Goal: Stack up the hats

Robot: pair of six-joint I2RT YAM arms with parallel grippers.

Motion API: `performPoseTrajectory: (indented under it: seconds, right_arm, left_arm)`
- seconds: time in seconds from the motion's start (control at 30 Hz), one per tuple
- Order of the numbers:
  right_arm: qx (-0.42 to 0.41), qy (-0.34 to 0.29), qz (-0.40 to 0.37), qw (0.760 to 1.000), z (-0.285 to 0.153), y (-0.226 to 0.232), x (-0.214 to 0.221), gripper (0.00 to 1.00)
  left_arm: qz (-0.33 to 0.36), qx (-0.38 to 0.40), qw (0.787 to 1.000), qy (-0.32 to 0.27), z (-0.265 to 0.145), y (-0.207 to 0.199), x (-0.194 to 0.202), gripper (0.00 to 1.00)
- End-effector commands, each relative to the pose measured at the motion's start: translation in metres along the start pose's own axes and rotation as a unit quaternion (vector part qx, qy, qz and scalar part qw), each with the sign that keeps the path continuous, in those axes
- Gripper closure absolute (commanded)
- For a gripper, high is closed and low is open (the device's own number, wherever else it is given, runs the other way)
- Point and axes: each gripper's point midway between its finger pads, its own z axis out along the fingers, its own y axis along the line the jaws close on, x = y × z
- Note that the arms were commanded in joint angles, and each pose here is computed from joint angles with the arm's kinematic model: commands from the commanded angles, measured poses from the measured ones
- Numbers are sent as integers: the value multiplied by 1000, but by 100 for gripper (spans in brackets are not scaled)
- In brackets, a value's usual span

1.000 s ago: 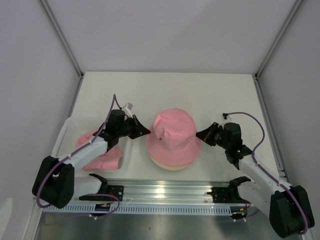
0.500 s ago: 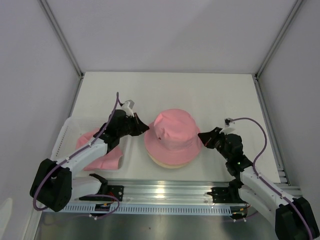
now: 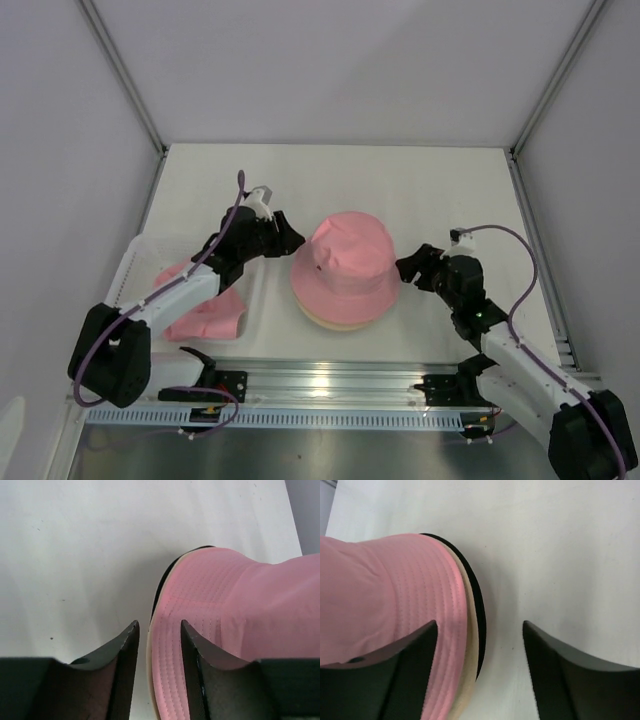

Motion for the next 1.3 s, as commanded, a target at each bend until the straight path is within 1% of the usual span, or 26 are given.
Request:
performPoseTrajectory:
  seconds: [0.0, 0.03, 0.07, 0.1, 0.13, 0.17, 0.2, 0.27, 0.3, 0.33, 0.4, 0.43, 0.5, 0.57, 0.6, 0.63, 0.67, 0.73, 0.77, 0.9, 1.0, 1.07, 1.1, 1.13, 1.17, 1.27]
  right_arm:
    - [24, -50, -5, 998, -20, 17, -54, 25]
    - [31, -63, 3, 998, -29, 19, -65, 22]
    - [51, -46, 18, 997, -37, 15, -61, 21]
    - [54, -48, 26, 997, -42, 18, -67, 21]
    - [35, -56, 34, 997, -51, 34, -82, 21]
    - [34, -41, 49, 997, -55, 37, -78, 21]
    - [27, -34, 61, 997, -58, 42, -79, 21]
    - [3, -5, 91, 996, -62, 55, -71, 20]
    - [-8, 8, 130, 991, -62, 61, -65, 19]
    - [-27, 31, 146, 988, -63, 68, -55, 18]
    - [-44, 47, 180, 982, -59, 70, -41, 19]
    - [-57, 53, 178, 981, -60, 74, -38, 21]
    - [-50, 33, 153, 986, -62, 74, -50, 21]
    - [-50, 1, 119, 992, -70, 86, -83, 18]
    - [-47, -13, 101, 994, -72, 90, -97, 16]
    - [-57, -23, 61, 996, -75, 99, -110, 16]
    - [-70, -28, 43, 996, -78, 109, -122, 15]
    - [-108, -25, 1, 994, -79, 138, -146, 14]
    - [-119, -20, -8, 993, -78, 147, -151, 14]
    - [-149, 4, -31, 988, -62, 168, -153, 14]
    - [-162, 18, -29, 986, -52, 174, -145, 13]
    - [-167, 23, -28, 985, -47, 172, -139, 12]
    - [-171, 24, -25, 985, -46, 173, -137, 11]
    - [-174, 26, -26, 984, -45, 173, -135, 11]
    - [-176, 26, -25, 984, -42, 172, -132, 11]
    - [-183, 28, -18, 982, -38, 171, -126, 10]
  left_arm:
    - [16, -5, 999, -43, -17, -11, -33, 44]
    - [18, -1, 998, -57, -29, -16, -40, 37]
    - [18, -3, 998, -64, -36, -18, -44, 27]
    - [15, -16, 998, -52, -44, -14, -37, 9]
    - [8, -21, 998, -55, -51, -13, -36, 4]
    - [7, -24, 997, -79, -65, -17, -47, 2]
    - [4, -32, 997, -72, -73, -16, -43, 1]
    - [-16, -31, 995, -89, -91, -21, -49, 1]
    - [-30, -43, 994, -91, -96, -18, -48, 7]
    - [-65, -61, 993, -74, -101, -13, -37, 10]
    - [-89, -86, 988, -88, -115, -9, -37, 13]
    - [-97, -110, 986, -77, -123, -2, -28, 13]
    - [-95, -142, 979, -112, -147, 3, -40, 14]
    - [-88, -204, 968, -116, -176, 19, -41, 14]
    - [-86, -268, 950, -136, -192, 40, -46, 14]
    - [-85, -298, 940, -141, -208, 46, -50, 13]
    - [-78, -353, 926, -109, -225, 64, -33, 13]
    - [-96, -418, 894, -127, -251, 79, -37, 17]
    - [-98, -454, 879, -108, -263, 91, -25, 18]
    - [-140, -505, 848, -84, -275, 108, -3, 16]
    - [-162, -561, 805, -107, -294, 129, 0, 12]
    - [-184, -574, 790, -110, -296, 143, 0, 11]
    - [-171, -559, 802, -121, -289, 146, -13, 12]
    - [-173, -554, 805, -125, -285, 149, -19, 13]
    - [-178, -559, 799, -128, -285, 155, -20, 14]
    - [-195, -598, 767, -125, -288, 175, -21, 14]
